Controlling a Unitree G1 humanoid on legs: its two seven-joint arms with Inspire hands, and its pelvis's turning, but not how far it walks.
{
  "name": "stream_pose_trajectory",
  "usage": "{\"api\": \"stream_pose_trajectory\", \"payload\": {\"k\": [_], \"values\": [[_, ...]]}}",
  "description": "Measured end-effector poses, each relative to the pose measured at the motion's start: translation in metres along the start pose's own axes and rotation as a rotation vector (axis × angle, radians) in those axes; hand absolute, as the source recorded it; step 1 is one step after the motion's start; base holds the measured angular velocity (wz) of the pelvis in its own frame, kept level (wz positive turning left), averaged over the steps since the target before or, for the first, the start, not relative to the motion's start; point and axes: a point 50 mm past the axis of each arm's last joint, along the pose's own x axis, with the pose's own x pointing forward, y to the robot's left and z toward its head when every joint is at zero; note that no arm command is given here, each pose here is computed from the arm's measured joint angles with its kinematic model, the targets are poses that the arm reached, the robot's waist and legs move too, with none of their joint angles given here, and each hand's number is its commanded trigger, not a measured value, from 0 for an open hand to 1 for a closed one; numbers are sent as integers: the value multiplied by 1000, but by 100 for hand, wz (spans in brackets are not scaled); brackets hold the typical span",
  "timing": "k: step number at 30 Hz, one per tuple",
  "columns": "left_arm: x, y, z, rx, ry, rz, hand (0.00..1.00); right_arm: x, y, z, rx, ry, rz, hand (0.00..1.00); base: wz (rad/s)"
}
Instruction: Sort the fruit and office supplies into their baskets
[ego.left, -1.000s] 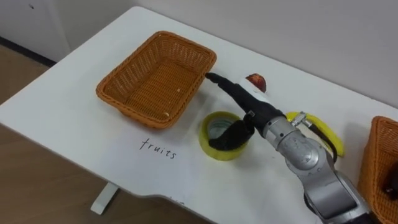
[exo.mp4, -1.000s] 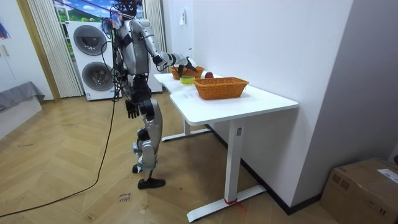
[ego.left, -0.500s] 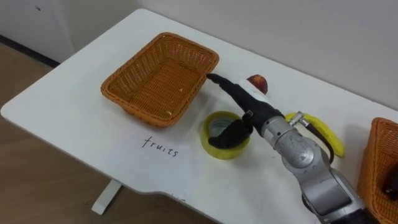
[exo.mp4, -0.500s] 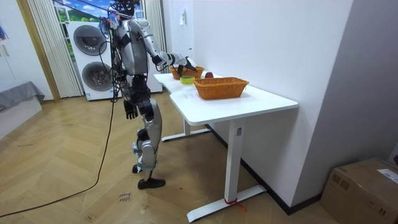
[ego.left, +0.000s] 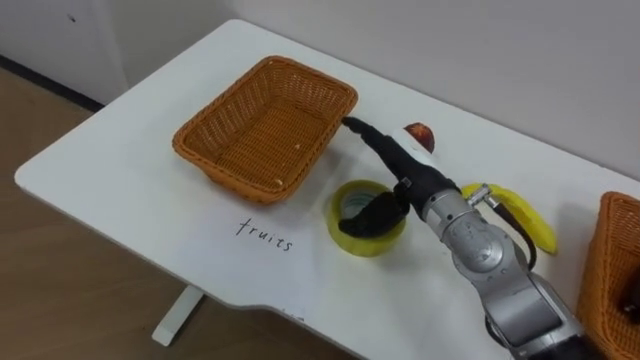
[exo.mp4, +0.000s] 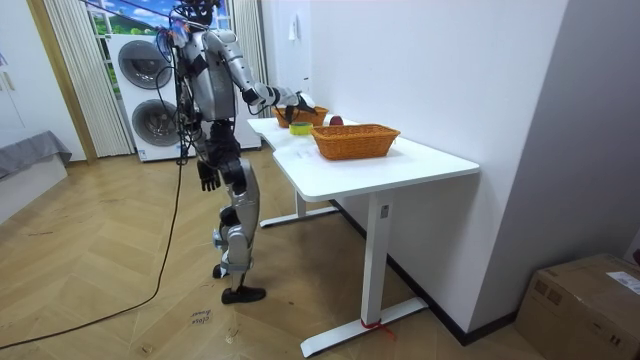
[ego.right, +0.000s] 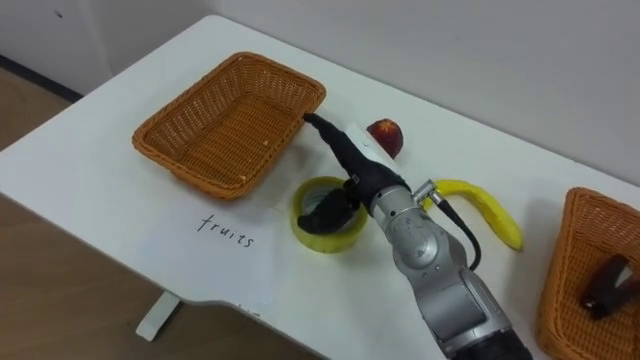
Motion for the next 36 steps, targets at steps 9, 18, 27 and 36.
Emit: {"api": "stream_pose_trajectory", "payload": {"k": [9,18,27,36], "values": [[-2,-1,-11,3,36,26,0,-1,-11,0,51,-2,-134,0,0],[-3,-1,-19,4,56,33,0,-3,-22,-3,81,9,-260,0,0],[-3,-1,-18,3,52,33,0,-3,-22,-4,100,11,-281,0,0],[-3,-1,-16,23,39,34,0,-3,-17,-19,66,78,-253,0,0]]}}
